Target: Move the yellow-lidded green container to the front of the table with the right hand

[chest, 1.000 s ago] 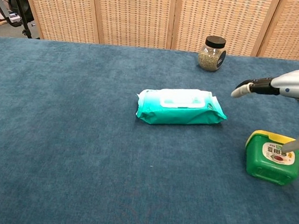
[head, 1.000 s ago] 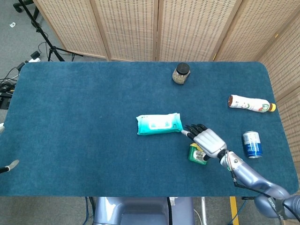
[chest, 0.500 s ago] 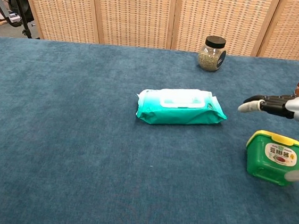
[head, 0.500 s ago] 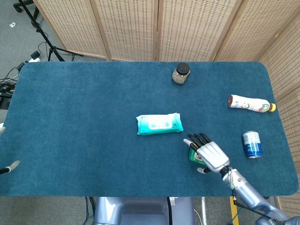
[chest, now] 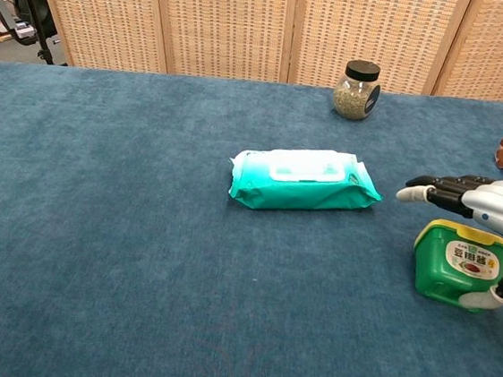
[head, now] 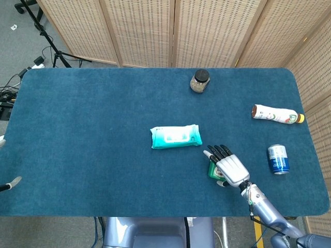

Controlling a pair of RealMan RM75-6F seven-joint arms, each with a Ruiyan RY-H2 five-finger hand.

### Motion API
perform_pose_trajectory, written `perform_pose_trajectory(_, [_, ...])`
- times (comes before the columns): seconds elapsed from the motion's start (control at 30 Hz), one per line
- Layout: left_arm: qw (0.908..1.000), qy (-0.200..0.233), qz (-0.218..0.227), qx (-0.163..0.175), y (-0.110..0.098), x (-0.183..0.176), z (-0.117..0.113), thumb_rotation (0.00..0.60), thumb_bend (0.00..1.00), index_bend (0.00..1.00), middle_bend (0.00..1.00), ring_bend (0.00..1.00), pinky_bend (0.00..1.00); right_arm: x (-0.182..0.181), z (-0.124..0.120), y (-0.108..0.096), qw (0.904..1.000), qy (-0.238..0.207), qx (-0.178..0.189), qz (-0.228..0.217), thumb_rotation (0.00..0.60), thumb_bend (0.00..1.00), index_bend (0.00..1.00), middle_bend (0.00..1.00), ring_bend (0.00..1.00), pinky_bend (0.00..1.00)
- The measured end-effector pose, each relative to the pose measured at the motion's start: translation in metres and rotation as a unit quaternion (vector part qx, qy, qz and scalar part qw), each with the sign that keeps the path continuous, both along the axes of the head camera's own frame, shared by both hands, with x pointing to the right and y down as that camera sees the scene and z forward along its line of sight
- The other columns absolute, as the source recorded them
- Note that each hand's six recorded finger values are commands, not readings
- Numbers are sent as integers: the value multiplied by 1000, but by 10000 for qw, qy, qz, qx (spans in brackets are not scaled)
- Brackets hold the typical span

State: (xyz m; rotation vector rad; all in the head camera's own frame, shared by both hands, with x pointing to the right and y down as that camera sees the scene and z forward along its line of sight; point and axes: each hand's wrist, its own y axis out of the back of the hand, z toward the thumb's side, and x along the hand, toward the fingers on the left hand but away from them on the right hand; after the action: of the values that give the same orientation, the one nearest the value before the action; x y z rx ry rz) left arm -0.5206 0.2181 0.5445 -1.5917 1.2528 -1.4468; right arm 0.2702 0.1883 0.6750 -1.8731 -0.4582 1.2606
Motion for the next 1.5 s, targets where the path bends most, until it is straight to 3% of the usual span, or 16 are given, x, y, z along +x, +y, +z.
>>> perform_pose_trajectory(0.1, [10000,-1,-6,-4,0,0,0,600,0,0,0,0,0,2,4,0,9999,5,104,30,600,0,0,96,106,273])
perform_pose_trajectory(0.2, [10000,-2,-3,-14,0,0,1,600,0,0,0,0,0,6,7,1,9998,-33,125,121,600,0,42,209,271,383])
perform_pose_trajectory(0.3, [10000,-3,0,-7,0,0,0,600,0,0,0,0,0,8,7,3,9997,-100,112,187,600,1,162,343,411,477])
perform_pose_trajectory(0.37, [10000,-3,6,-10,0,1,0,600,0,0,0,0,0,8,7,4,9995,-197,100,245,600,84,256,429,486,533])
perform_pose_trajectory(0.47, [10000,-5,12,-10,0,1,1,600,0,0,0,0,0,9,5,4,9985,-380,196,334,600,317,320,484,534,549])
perform_pose_trajectory(0.57, [10000,-6,13,-9,1,1,0,600,0,0,0,0,0,10,4,5,9977,-515,256,363,600,457,335,495,544,549])
perform_pose_trajectory(0.83, [10000,-6,15,-10,0,1,1,600,0,0,0,0,0,15,-6,1,9983,-494,247,168,600,644,351,501,544,549])
perform_pose_trajectory(0.97, [10000,-3,19,-17,1,1,1,600,0,0,0,0,0,15,-15,-4,9985,-496,208,66,600,672,359,502,544,549])
perform_pose_trajectory(1.07, [10000,-9,33,-23,1,2,1,600,0,0,0,0,0,14,-26,-9,9987,-502,-6,-55,600,708,362,498,544,549])
perform_pose_trajectory(1.27, [10000,-15,18,-27,0,2,1,600,0,0,0,0,0,5,-40,-20,9938,-384,-961,-417,600,851,399,526,544,549])
perform_pose_trajectory(1.5, [9999,-42,17,-103,0,2,4,600,0,0,0,0,0,-18,-45,-26,9717,-232,-2270,-611,600,977,439,558,544,549])
